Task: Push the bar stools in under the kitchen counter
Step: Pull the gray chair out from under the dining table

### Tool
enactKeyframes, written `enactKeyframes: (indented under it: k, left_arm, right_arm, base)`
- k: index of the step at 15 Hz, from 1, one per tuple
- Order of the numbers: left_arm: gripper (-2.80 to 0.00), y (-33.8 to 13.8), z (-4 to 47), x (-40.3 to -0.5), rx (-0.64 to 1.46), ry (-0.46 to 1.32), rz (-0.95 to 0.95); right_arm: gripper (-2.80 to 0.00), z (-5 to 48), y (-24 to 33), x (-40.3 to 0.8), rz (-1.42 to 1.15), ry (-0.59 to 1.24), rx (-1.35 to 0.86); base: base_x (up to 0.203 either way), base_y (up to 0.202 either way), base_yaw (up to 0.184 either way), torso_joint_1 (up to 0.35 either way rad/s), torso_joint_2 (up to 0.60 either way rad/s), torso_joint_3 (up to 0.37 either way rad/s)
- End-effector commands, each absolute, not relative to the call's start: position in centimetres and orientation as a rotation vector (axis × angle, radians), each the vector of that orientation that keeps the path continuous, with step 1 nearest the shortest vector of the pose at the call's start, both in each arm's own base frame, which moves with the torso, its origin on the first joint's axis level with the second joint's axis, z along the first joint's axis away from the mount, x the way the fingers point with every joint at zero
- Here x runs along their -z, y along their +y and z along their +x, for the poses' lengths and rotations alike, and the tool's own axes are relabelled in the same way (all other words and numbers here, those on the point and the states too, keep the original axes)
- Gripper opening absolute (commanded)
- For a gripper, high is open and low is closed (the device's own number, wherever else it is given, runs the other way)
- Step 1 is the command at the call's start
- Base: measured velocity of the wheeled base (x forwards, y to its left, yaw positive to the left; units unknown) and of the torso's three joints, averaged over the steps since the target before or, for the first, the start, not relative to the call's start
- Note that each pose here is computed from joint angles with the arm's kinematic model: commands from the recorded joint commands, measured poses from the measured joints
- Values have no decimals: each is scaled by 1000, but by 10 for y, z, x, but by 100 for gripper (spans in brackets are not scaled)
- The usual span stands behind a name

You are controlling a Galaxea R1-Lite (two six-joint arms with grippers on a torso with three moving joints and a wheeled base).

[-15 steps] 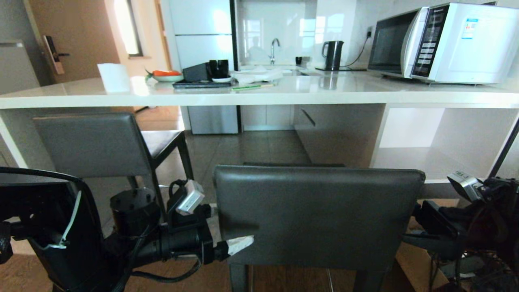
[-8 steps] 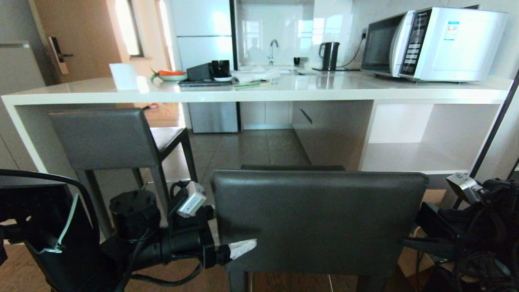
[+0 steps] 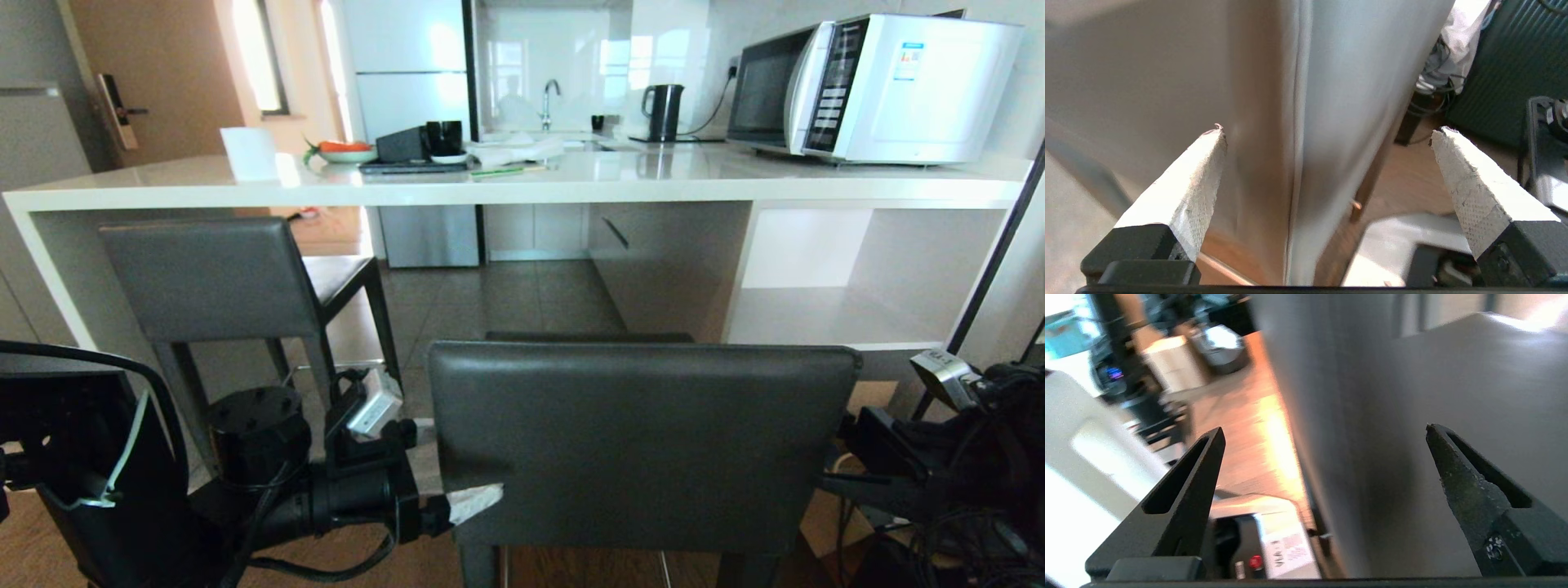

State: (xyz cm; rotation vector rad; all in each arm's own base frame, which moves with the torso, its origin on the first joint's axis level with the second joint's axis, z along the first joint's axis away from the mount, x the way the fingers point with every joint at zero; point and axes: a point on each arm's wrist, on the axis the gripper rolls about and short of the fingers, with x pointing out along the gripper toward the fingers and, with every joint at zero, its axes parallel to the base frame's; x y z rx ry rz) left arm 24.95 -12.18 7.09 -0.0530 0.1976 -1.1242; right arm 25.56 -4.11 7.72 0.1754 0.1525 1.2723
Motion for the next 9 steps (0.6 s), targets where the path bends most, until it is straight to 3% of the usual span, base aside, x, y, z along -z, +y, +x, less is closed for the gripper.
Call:
enactKeyframes:
  k: [1, 9]
  left_arm:
    - [0, -107, 244, -70, 1113, 216, -64]
    - [0, -60, 210, -90, 1082, 191, -83]
  right_arm:
    - [0, 255, -59, -77, 175, 140, -1214]
    - [0, 220, -105, -92, 152, 97, -990]
  base:
    - [0, 0, 0, 0, 0, 0]
    - [0, 0, 0, 0, 0, 0]
